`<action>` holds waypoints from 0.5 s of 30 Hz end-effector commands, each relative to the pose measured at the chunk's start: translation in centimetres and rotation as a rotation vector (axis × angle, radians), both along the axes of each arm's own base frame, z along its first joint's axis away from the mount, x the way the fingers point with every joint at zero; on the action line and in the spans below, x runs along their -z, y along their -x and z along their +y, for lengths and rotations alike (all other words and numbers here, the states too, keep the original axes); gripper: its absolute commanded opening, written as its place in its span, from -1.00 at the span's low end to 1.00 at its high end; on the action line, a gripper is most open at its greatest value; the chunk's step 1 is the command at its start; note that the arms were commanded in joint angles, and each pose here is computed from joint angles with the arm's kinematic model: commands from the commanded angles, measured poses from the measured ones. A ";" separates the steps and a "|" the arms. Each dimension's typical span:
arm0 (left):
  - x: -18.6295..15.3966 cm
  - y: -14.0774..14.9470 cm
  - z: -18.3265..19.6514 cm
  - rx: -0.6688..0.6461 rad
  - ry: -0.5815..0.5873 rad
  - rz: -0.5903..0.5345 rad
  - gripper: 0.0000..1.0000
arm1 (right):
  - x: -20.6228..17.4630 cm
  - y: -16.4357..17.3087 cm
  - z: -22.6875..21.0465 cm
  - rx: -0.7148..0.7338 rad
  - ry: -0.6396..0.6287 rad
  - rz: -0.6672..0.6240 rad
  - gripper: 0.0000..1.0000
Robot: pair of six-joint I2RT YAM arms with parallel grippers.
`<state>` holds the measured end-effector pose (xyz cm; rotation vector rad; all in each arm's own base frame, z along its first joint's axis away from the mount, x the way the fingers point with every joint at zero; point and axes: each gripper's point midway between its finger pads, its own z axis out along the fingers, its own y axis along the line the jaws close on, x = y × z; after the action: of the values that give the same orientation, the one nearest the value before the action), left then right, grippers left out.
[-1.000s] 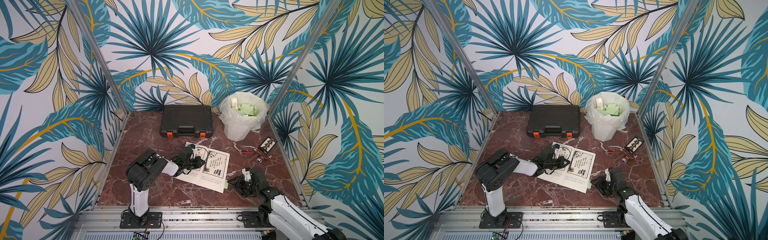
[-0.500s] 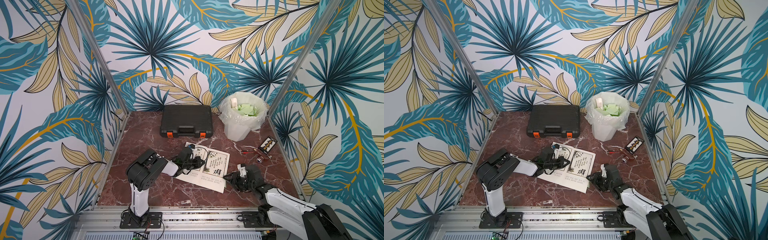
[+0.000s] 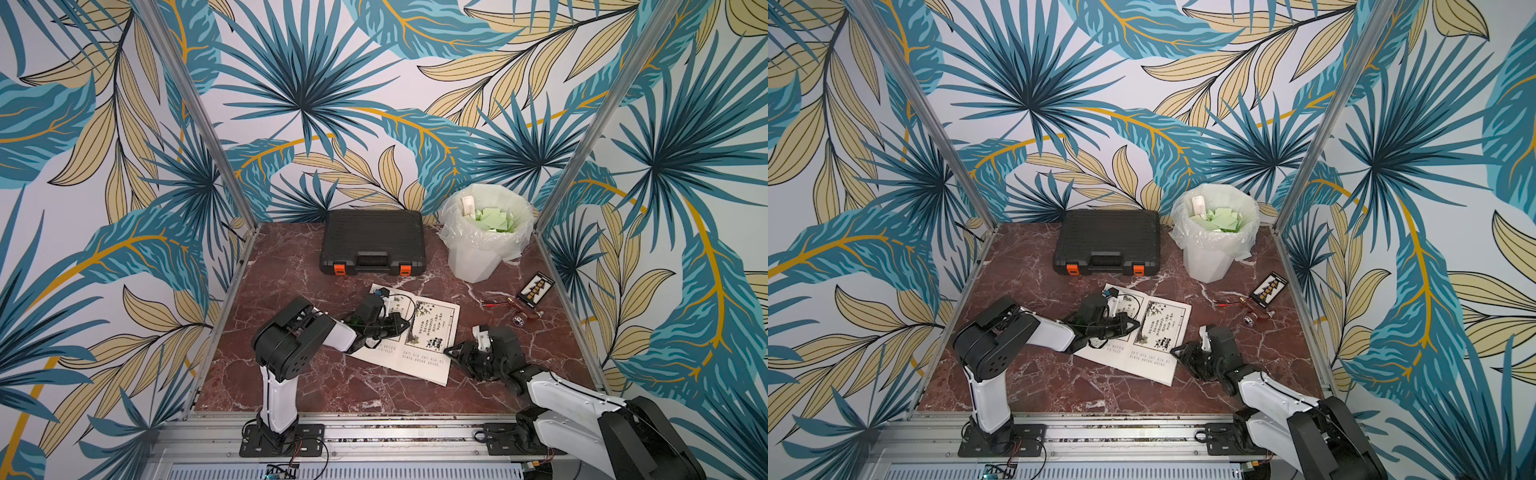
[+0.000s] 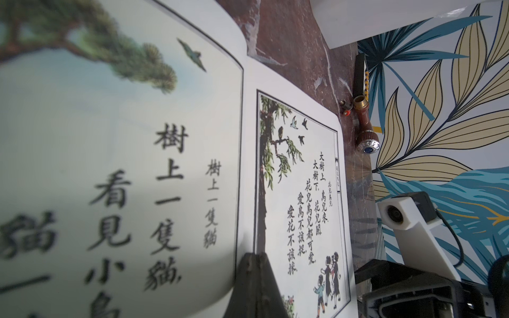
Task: Peel off the used sticky note
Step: Turn the page of the book at the center of the board.
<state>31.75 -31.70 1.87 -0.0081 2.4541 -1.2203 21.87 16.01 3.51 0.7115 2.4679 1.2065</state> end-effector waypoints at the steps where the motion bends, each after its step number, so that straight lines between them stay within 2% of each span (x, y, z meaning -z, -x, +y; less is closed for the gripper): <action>1: 9.3 3.5 6.6 -0.111 -0.298 0.241 -0.97 | -0.8 -0.1 0.3 -0.009 0.005 -0.004 -0.17; 15: 9.2 3.9 6.2 -0.095 -0.276 0.256 -0.95 | -1.1 -0.3 0.0 -0.035 0.092 -0.013 -0.18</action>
<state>31.73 -31.70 1.85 -0.0176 2.4579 -1.2382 22.18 16.27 4.95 0.6634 2.4837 1.1652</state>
